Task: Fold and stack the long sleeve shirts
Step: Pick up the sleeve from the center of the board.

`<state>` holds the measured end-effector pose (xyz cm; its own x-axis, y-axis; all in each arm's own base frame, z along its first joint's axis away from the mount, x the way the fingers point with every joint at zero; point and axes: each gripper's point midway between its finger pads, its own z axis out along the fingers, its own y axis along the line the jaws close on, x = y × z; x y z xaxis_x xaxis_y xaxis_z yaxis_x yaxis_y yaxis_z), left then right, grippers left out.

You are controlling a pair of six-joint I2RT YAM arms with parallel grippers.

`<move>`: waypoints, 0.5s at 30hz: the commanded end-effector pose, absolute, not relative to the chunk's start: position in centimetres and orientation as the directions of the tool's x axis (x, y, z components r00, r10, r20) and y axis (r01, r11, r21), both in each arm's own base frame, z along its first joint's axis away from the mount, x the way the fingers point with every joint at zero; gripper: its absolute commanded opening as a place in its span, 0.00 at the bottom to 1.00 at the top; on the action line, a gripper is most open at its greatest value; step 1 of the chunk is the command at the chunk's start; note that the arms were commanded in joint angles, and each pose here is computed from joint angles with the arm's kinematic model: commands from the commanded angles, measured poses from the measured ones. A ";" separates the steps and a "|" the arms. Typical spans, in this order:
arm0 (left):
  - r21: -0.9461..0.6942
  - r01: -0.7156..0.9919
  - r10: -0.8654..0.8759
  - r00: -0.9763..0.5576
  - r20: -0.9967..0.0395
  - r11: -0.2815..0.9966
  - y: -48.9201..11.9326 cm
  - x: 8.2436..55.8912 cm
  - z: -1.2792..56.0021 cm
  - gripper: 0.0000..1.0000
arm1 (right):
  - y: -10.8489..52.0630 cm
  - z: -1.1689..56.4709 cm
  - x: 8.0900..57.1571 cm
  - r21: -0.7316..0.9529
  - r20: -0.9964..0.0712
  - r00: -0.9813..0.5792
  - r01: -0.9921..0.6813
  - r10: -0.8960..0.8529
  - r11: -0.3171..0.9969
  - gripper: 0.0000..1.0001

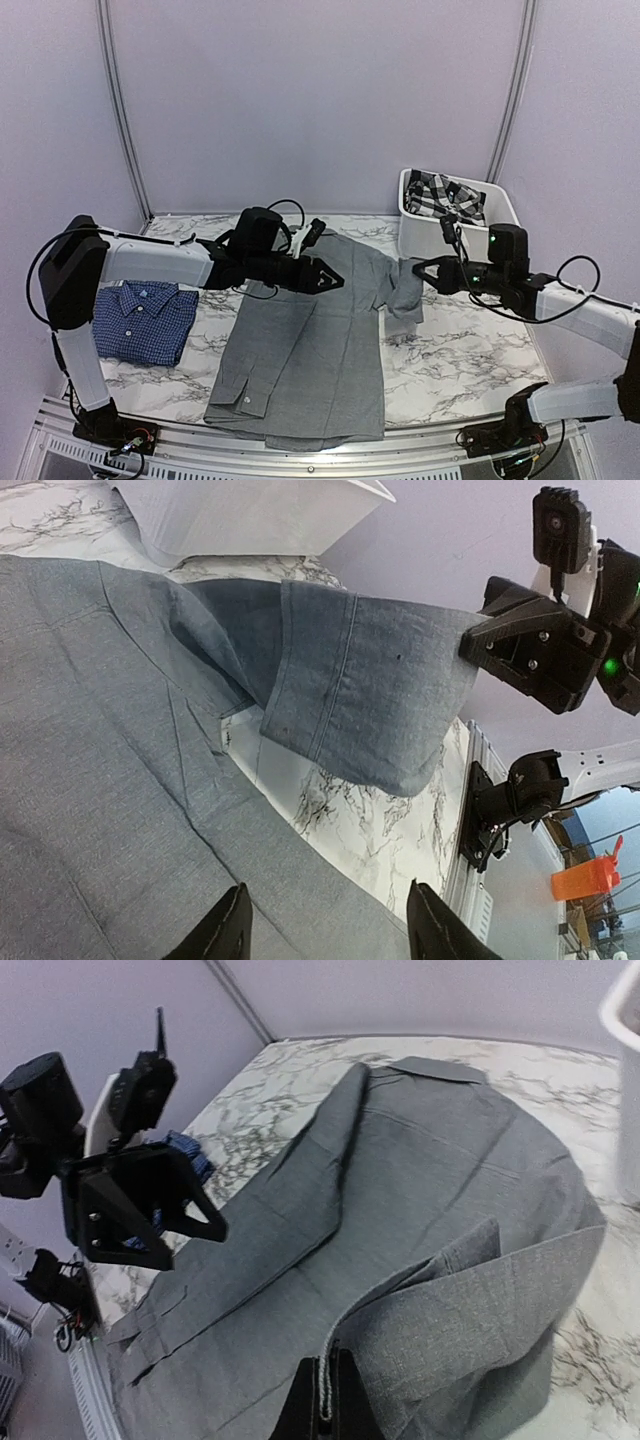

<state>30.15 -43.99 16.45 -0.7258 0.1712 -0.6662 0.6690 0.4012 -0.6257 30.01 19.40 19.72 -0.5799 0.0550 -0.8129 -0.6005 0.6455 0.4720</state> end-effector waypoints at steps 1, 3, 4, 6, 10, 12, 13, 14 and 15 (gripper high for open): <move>-0.584 0.755 0.182 -0.646 -0.742 0.300 -44.4 30.6 18.4 0.57 | 24.9 24.5 28.2 0.405 -0.883 -0.466 -0.813 -0.051 0.419 0.00; -0.551 0.780 0.175 -0.611 -0.772 0.296 -43.9 31.1 18.9 0.59 | 26.4 24.2 27.9 0.405 -0.876 -0.472 -0.830 -0.096 0.385 0.00; -0.537 0.792 0.173 -0.595 -0.785 0.292 -43.6 31.4 19.0 0.60 | 26.9 24.1 27.7 0.406 -0.874 -0.473 -0.837 -0.112 0.368 0.00; -0.500 0.821 0.177 -0.554 -0.813 0.274 -43.0 31.6 19.0 0.61 | 27.6 23.9 27.4 0.413 -0.869 -0.477 -0.845 -0.132 0.339 0.00; -0.477 0.854 0.153 -0.510 -0.846 0.209 -41.9 31.5 19.2 0.62 | 28.5 24.6 26.2 0.432 -0.868 -0.476 -0.864 -0.143 0.257 0.00; -0.491 0.849 0.144 -0.520 -0.842 0.198 -41.5 31.8 18.9 0.62 | 28.8 24.9 25.6 0.435 -0.866 -0.475 -0.870 -0.156 0.232 0.00; -0.503 0.845 0.137 -0.528 -0.838 0.182 -41.4 31.8 18.9 0.62 | 28.9 25.2 25.5 0.426 -0.871 -0.464 -0.877 -0.160 0.224 0.00; -0.509 0.847 0.126 -0.528 -0.840 0.151 -41.4 31.5 19.1 0.62 | 28.9 25.0 25.1 0.439 -0.861 -0.477 -0.872 -0.176 0.215 0.00; -0.508 0.853 0.113 -0.520 -0.847 0.116 -41.5 30.9 19.5 0.62 | 29.0 25.1 24.7 0.442 -0.860 -0.477 -0.874 -0.183 0.202 0.00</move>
<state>32.10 -41.22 16.71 -0.5951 0.1698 -0.7855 0.7947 0.2698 -0.5437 26.28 27.97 22.51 -0.5293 -0.1571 -0.8338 -0.8290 0.3050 0.4688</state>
